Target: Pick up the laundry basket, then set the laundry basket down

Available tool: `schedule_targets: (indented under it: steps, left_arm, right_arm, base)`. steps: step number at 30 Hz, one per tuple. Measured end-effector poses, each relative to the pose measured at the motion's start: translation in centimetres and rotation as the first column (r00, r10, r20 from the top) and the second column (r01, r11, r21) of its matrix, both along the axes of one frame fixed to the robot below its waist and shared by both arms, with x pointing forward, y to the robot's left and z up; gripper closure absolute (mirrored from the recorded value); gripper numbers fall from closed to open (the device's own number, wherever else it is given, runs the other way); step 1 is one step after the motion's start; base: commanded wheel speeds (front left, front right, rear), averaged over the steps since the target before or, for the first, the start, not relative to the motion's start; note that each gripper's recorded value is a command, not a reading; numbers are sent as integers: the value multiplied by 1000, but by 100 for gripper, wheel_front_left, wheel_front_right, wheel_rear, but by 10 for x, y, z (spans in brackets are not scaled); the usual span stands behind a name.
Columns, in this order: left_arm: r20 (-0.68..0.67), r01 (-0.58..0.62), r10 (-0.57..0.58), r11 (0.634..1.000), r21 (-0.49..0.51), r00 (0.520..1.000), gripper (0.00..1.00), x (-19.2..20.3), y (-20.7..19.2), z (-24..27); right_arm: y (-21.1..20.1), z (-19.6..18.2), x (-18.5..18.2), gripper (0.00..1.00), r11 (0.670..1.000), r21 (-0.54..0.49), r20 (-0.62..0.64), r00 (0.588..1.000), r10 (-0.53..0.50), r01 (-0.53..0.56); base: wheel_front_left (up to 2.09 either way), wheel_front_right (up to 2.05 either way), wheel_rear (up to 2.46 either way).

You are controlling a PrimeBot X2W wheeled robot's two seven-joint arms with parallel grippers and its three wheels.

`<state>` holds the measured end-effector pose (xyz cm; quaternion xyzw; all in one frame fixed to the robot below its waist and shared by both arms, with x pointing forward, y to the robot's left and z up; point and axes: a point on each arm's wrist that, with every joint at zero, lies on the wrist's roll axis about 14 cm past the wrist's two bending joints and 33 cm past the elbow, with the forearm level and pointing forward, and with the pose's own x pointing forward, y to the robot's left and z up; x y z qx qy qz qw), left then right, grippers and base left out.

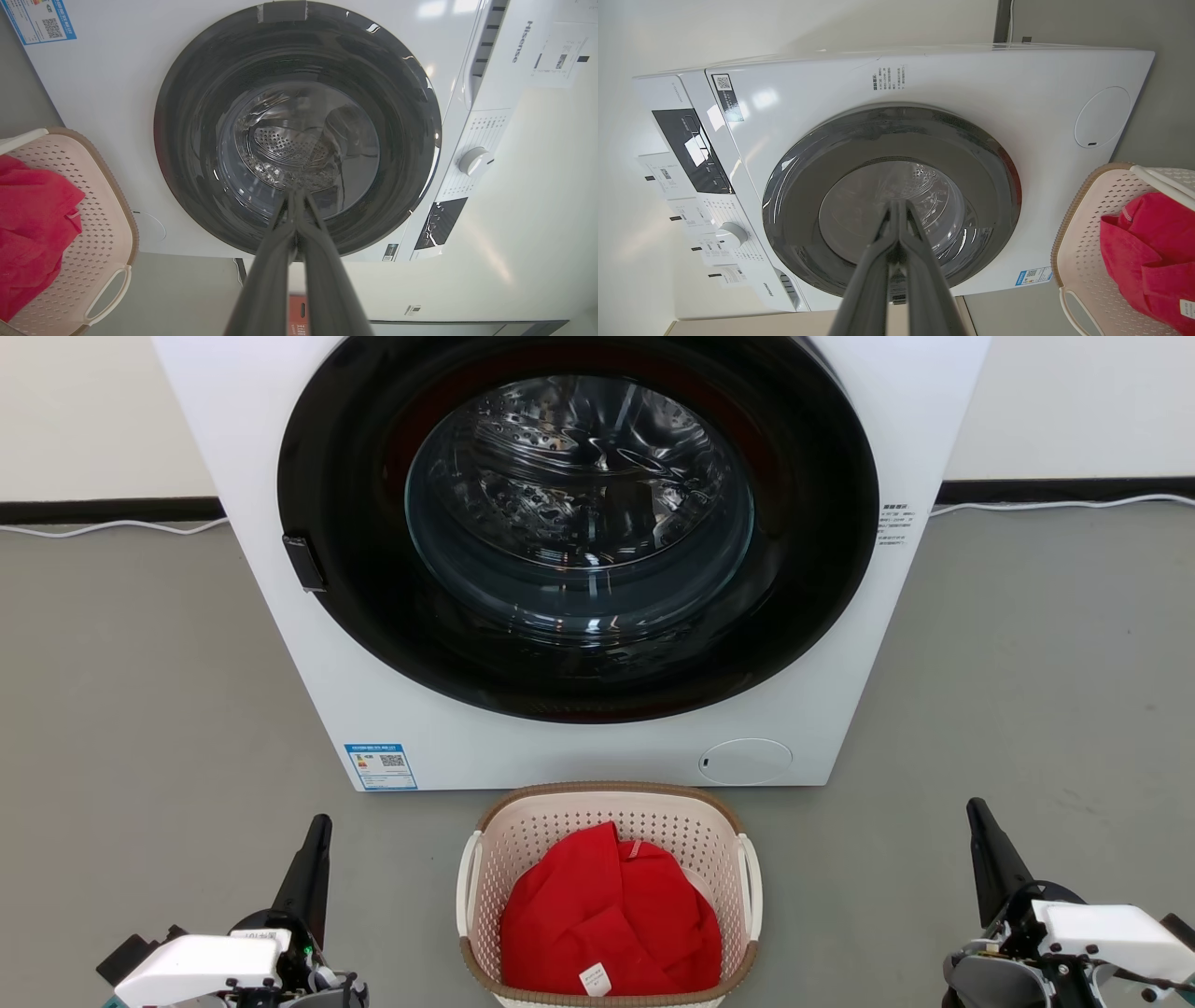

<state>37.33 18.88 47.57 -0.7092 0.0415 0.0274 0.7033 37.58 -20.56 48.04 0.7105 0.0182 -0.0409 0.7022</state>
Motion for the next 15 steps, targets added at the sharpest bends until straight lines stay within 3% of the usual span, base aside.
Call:
schedule_targets:
  steps: [15]
  left_arm:
    - [0,0,0,1000,0,1000,100,0,0,0]
  right_arm:
    - [0,0,0,100,1000,0,0,1000,0,0]
  base:
    - [0,0,0]
